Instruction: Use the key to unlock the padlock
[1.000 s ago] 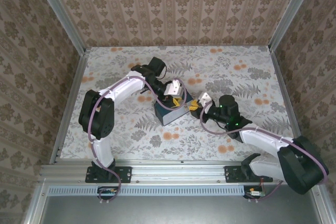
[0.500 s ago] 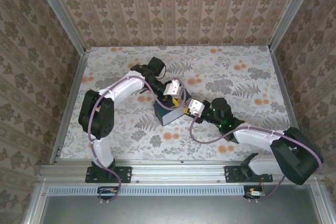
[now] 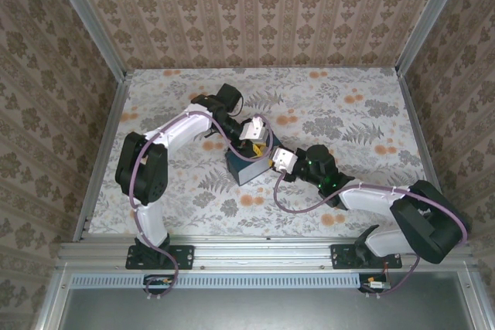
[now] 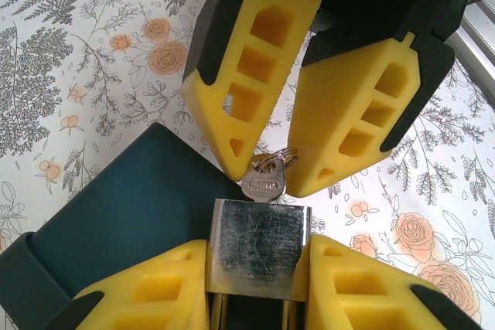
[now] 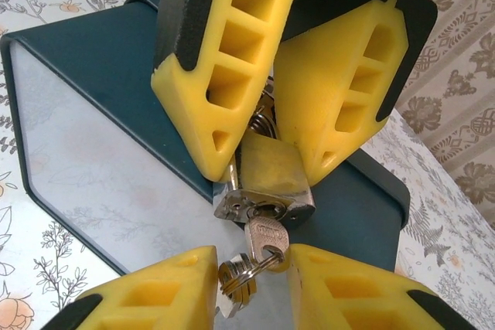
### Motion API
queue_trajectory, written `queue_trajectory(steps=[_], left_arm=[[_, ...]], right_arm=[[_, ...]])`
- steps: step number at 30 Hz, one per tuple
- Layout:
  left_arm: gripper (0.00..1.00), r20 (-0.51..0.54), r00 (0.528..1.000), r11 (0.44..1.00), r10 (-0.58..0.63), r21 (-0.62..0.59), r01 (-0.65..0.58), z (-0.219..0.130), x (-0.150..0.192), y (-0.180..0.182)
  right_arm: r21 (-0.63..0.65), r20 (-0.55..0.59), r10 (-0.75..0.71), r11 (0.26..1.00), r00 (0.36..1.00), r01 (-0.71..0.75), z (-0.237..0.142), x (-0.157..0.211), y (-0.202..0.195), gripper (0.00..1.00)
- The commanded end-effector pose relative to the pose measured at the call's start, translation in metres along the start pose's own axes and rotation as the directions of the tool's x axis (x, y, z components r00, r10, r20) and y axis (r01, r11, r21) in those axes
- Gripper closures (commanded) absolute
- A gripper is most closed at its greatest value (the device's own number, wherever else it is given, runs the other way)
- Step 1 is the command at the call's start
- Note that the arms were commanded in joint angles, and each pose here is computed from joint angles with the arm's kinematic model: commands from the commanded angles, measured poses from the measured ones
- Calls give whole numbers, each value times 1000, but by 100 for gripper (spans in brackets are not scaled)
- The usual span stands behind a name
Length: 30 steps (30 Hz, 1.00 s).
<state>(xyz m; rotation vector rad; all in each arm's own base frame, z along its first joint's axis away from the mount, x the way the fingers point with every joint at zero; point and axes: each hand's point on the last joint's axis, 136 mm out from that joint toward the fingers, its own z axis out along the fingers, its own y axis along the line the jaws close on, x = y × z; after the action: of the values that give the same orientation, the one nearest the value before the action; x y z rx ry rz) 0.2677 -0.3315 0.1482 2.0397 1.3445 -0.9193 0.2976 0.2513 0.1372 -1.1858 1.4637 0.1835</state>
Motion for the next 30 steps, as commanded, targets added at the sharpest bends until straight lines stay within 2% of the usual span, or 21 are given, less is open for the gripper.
queue_trajectory(steps=[1, 19, 30], left_arm=[[72, -37, 998, 997, -53, 60, 55, 5, 16, -14], [73, -33, 998, 997, -57, 59, 58, 6, 15, -13], [74, -28, 997, 996, -68, 55, 70, 5, 16, -12]], right_arm=[[63, 53, -31, 998, 998, 28, 4, -21, -19, 72], [36, 47, -8, 999, 999, 6, 1, -30, -20, 81], [17, -15, 8, 1000, 1000, -8, -7, -19, -16, 72]])
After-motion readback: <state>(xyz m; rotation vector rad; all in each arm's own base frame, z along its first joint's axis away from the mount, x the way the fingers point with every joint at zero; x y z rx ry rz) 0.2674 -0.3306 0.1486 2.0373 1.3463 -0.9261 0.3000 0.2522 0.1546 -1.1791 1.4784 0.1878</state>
